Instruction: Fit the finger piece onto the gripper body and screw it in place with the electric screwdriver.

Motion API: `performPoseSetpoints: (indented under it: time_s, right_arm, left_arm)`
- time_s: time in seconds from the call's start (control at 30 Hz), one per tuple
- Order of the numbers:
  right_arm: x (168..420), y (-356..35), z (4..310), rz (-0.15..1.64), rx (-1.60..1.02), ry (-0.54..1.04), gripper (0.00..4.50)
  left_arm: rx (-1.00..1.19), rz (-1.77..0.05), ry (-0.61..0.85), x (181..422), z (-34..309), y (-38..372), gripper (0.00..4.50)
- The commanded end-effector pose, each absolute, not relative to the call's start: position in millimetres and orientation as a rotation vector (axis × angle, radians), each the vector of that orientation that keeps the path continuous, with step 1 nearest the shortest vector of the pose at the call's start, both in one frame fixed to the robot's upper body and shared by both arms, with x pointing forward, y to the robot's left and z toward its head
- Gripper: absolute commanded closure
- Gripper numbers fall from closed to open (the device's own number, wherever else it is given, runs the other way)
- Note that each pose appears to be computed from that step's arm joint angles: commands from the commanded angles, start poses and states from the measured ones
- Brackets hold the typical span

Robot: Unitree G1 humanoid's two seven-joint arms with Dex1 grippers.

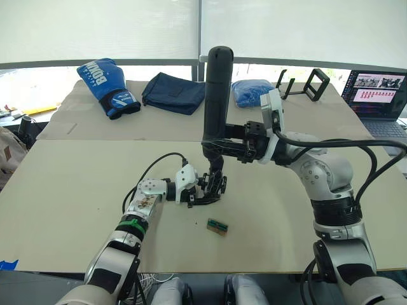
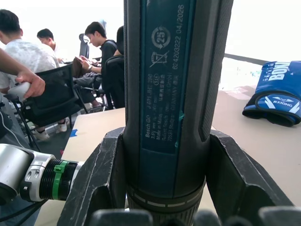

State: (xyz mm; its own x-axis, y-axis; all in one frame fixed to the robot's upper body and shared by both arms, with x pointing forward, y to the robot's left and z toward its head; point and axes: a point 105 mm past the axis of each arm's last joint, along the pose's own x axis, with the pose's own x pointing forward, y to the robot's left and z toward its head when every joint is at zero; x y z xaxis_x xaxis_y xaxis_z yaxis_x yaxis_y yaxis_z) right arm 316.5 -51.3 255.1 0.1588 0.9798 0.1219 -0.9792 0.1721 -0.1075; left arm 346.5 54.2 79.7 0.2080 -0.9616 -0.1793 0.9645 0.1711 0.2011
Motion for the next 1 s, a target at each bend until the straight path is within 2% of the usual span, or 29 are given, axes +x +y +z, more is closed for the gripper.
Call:
performPoseSetpoints:
  time_s: [0.03,0.7,1.0]
  right_arm:
    - [310,-48,262,1.42,-0.032,-0.213,2.56]
    - [301,-40,228,1.436,-0.154,-0.183,2.56]
    - [307,-36,212,1.406,-0.146,-0.145,2.56]
  left_arm:
    - [0.32,-1.384,-0.007,346,83,50,2.15]
    - [0.308,-1.386,0.006,344,82,49,2.15]
    - [0.308,-1.391,0.014,342,80,50,2.15]
